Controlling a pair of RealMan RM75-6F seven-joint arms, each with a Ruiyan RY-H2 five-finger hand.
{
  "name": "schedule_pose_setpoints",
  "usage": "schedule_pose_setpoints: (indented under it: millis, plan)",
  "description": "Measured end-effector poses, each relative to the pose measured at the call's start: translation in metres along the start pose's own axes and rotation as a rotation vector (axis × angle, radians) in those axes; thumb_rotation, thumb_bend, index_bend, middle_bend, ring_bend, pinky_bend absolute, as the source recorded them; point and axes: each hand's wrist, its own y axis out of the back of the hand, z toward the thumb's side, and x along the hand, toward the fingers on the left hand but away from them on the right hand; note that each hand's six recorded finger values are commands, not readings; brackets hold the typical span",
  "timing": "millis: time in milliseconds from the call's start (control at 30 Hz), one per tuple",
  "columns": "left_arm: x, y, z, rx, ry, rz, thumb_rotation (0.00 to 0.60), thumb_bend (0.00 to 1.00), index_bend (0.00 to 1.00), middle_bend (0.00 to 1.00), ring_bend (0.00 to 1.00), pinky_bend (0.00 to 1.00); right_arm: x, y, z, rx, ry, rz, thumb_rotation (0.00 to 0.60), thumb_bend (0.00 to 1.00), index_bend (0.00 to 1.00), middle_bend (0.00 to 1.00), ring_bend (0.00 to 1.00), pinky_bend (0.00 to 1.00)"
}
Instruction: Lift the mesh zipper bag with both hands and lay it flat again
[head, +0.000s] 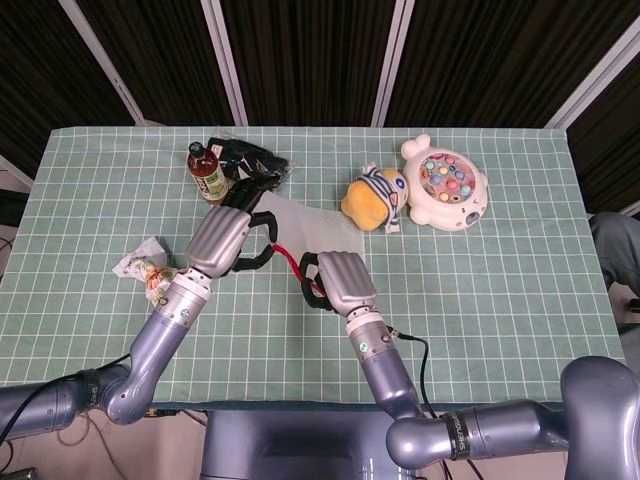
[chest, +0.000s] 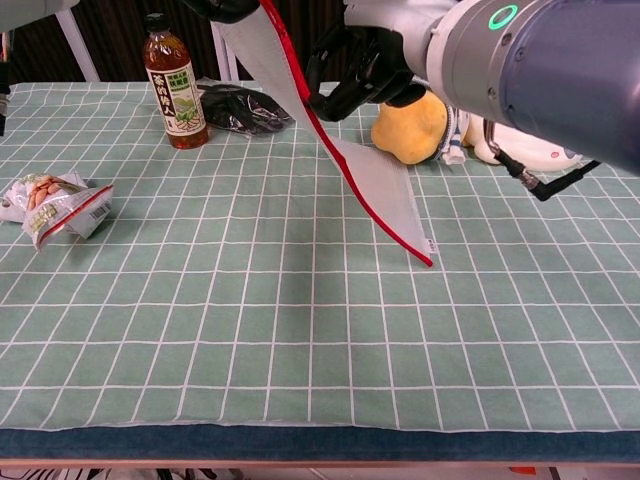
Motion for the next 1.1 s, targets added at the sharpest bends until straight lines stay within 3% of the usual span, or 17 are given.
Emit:
schedule_pose_setpoints:
  millis: [467,867,1100]
  plan:
    - [0.006,0.026,0.015,-0.045,-0.028,0.089,0.6,0.38,0.61,0.06,0.0,0.0,-0.006,0.008,-0.025,0.018,-0.061,-0.025,0.6,0.58,0.58,1.0,1.0,1.0]
    - [-0.008,0.044,0.012,-0.034,-0.04,0.101,0.6,0.38,0.61,0.06,0.0,0.0,-0.013,0.04,-0.072,0.056,-0.165,-0.097,0.6,0.58,0.58,1.0,1.0,1.0]
    - [-0.021,0.045,0.004,-0.032,-0.037,0.088,0.6,0.38,0.61,0.06,0.0,0.0,-0.014,0.07,-0.104,0.087,-0.236,-0.158,0.6,0.58,0.58,1.0,1.0,1.0]
